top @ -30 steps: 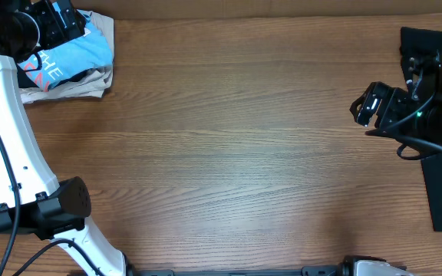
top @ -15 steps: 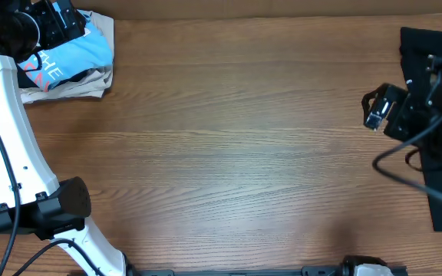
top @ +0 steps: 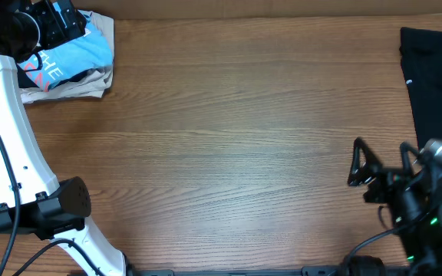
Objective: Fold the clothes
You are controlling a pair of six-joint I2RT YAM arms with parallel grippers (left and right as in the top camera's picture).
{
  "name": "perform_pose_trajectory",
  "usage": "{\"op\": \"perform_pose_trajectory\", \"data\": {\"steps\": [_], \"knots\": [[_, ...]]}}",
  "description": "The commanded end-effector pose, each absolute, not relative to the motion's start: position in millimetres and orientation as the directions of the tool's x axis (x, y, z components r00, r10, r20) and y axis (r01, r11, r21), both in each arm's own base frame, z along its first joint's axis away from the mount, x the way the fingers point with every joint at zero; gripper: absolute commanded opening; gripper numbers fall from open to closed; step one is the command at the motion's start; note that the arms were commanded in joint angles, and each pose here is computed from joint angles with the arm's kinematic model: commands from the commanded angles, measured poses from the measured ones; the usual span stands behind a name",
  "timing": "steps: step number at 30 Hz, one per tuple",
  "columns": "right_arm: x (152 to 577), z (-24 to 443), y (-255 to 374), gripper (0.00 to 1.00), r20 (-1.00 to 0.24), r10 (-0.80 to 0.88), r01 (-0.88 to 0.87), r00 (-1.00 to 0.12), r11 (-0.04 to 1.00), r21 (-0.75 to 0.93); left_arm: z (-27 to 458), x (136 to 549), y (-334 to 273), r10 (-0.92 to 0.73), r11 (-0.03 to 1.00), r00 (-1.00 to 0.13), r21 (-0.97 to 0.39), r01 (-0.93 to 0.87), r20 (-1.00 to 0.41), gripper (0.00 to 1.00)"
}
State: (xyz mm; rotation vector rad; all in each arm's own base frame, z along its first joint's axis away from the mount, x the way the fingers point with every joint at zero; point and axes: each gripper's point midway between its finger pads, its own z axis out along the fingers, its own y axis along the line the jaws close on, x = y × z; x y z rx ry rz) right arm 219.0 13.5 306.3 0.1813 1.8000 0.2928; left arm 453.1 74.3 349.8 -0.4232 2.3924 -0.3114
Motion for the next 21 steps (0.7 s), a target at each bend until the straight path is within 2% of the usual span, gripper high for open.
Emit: {"op": "perform_pose_trajectory", "data": {"steps": [1, 6, 12, 16, 21], "knots": [[219, 278, 18, 1.00, -0.944, 0.266, -0.073, -0.195, 0.956, 0.285, 351, 453, 70, -0.378, 0.918, -0.718, -0.340, -0.207, -0.584, 1.00], [229, 255, 22, 1.00, -0.965, 0.256, -0.138, -0.058, 0.955, 0.261, 351, 453, 70, -0.378, 0.918, -0.718, -0.340, -0.206, -0.584, 1.00], [236, 229, 29, 1.00, -0.964, 0.262, -0.196, 0.040, 0.948, 0.249, 351, 453, 70, -0.378, 0.918, -0.718, -0.340, -0.206, -0.584, 1.00], [239, 219, 22, 1.00, -0.942, 0.328, -0.168, 0.074, 0.935, 0.313, 351, 453, 70, -0.378, 0.918, -0.718, -0.340, -0.207, -0.584, 1.00], [243, 207, 16, 1.00, -0.940, 0.334, -0.132, 0.068, 0.937, 0.324, 351, 453, 70, -0.378, 0.918, -0.718, -0.340, -0.206, -0.584, 1.00]]}}
